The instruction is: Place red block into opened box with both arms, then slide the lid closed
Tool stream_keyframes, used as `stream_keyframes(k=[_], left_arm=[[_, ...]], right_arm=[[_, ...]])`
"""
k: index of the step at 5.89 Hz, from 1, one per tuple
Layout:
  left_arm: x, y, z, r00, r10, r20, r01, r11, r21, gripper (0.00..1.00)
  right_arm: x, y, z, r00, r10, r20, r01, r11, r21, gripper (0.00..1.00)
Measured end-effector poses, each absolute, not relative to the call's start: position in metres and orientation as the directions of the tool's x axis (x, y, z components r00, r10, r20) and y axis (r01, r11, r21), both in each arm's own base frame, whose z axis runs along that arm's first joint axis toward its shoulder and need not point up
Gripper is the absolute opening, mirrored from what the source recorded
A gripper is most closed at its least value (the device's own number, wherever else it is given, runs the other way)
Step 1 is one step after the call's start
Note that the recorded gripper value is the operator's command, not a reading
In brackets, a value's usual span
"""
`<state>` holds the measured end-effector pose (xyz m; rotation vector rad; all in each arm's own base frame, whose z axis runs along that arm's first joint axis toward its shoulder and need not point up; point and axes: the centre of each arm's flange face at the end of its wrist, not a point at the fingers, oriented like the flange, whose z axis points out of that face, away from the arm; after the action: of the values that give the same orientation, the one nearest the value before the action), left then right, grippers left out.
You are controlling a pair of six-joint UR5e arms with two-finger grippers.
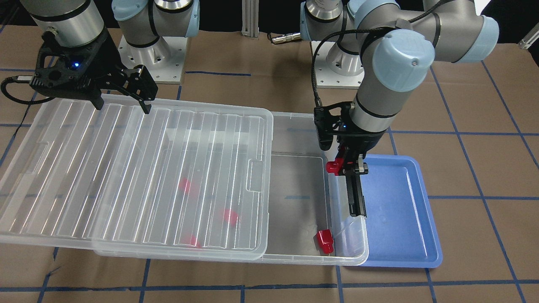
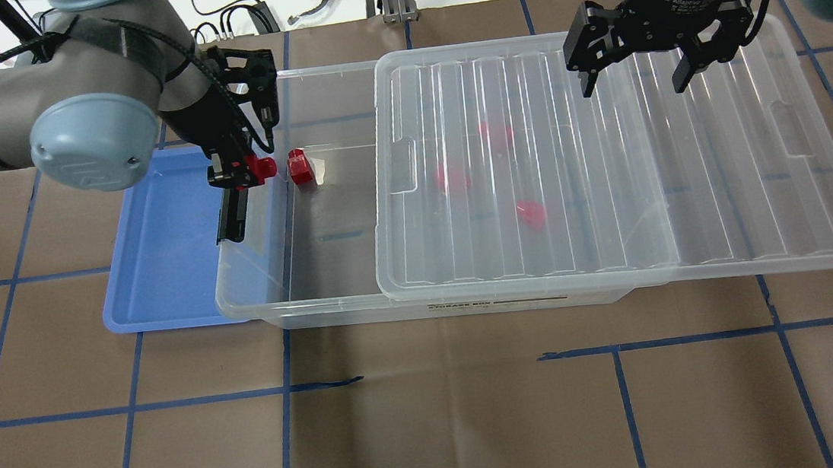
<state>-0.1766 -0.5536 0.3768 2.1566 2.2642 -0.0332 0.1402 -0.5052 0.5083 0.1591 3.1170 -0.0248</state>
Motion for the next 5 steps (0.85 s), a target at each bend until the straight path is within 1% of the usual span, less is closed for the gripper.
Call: stream_keyframes(k=[2, 5], left_arm=[[-0.203, -0.556, 0.324, -0.047, 0.999, -0.002, 0.999, 0.047, -0.009, 0.15], [-0.216, -0.567, 0.237, -0.032, 0.999, -0.021, 0.999, 0.032, -0.017, 0.17]], right_arm=[[0.140, -0.505, 0.509, -0.994, 0.109, -0.022, 0.109, 0.994, -0.017, 1.00], [0.142, -0.504, 0.510, -0.994, 0.107, -0.020, 0.108, 0.994, -0.020, 1.00]])
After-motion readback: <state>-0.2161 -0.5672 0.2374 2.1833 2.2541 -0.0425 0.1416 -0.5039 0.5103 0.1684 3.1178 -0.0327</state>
